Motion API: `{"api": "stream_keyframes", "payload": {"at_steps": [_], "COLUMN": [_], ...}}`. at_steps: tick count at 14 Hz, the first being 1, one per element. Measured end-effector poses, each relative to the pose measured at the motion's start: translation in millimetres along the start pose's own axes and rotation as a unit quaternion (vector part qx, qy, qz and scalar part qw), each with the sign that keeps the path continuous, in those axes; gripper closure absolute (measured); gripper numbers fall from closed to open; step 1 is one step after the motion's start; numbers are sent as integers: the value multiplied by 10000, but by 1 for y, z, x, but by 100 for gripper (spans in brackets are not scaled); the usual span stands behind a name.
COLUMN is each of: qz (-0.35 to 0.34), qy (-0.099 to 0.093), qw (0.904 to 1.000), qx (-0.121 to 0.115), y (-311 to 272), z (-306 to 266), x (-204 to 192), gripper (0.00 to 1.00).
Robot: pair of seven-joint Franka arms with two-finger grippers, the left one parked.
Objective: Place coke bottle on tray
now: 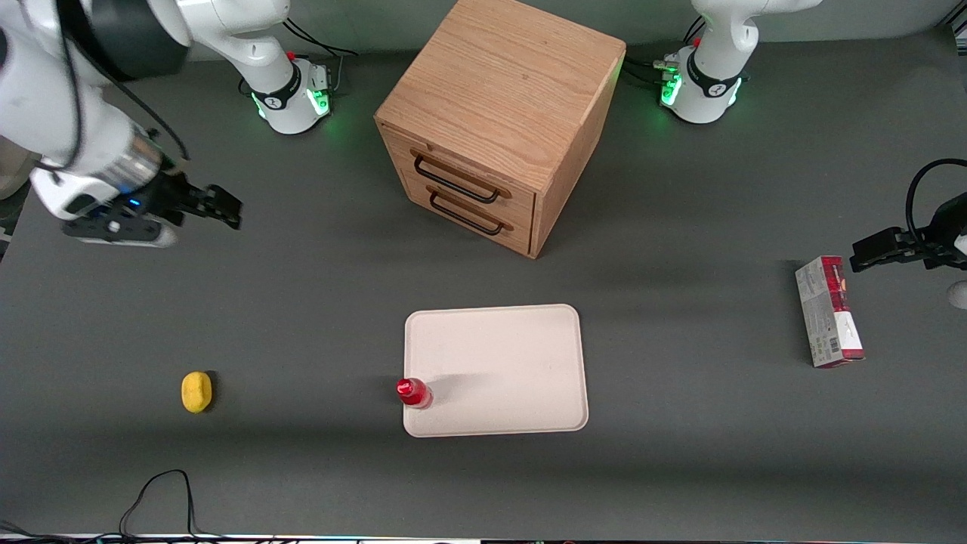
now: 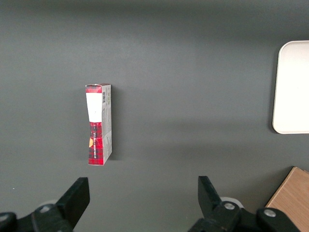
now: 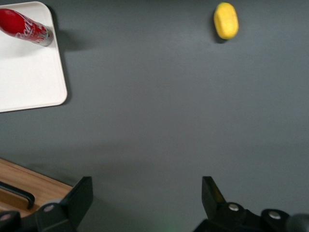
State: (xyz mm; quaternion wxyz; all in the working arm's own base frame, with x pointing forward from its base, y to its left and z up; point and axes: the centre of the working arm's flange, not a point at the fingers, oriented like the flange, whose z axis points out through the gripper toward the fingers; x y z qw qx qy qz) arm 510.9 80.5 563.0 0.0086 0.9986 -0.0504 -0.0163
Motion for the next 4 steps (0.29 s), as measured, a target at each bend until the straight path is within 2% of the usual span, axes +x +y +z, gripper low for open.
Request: {"api": "stream_keyframes", "payload": {"at_steps": [4], "qz": [-79], "qy": [9], "qw": [10000], "qx": [34], "y": [8], "z": [-13], "x": [-7], "gripper": [0]}}
